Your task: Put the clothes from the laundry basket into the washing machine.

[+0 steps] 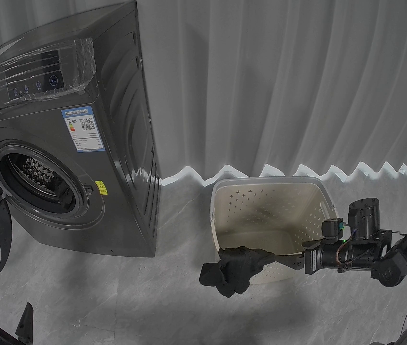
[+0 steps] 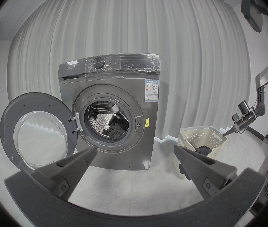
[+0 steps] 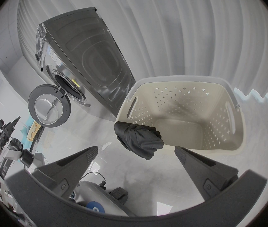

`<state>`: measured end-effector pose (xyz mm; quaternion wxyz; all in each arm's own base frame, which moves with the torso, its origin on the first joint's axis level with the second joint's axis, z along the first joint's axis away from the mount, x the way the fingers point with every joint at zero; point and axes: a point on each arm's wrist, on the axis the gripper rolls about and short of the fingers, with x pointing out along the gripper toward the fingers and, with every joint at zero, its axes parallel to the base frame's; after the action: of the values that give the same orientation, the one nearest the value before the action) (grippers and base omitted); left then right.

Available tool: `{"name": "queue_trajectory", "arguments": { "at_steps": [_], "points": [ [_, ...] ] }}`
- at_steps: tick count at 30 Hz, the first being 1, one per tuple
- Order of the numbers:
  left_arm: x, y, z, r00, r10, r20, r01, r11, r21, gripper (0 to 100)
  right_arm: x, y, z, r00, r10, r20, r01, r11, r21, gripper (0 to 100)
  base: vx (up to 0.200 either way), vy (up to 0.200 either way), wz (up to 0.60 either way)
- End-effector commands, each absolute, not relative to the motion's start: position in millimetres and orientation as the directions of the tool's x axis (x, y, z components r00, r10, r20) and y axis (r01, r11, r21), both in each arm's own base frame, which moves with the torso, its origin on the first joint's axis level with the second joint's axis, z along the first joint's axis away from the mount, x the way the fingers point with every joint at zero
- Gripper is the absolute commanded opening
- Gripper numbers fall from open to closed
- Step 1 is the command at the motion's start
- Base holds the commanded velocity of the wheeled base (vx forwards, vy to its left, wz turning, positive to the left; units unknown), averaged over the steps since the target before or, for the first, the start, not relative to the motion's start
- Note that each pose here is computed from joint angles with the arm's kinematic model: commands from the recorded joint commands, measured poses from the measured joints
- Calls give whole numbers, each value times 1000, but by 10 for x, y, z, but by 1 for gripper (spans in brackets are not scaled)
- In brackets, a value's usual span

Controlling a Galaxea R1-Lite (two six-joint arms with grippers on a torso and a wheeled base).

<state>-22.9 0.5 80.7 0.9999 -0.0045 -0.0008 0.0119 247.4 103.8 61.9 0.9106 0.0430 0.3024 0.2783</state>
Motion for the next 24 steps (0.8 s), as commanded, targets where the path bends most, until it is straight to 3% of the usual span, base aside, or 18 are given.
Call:
{"name": "queue_trajectory", "arguments": {
  "at_steps": [1, 24],
  "points": [
    [-228, 6, 755, 1000, 25, 0, -25, 1000, -9, 100, 2571, 1145, 367, 635, 539, -553, -492, 834, 248, 100, 0, 0, 0],
    [-228, 6, 755, 1000, 25, 0, -25, 1000, -9, 100, 2969, 1463, -205, 651, 569, -502, -532, 814, 232, 100, 0, 0, 0]
  ]
}}
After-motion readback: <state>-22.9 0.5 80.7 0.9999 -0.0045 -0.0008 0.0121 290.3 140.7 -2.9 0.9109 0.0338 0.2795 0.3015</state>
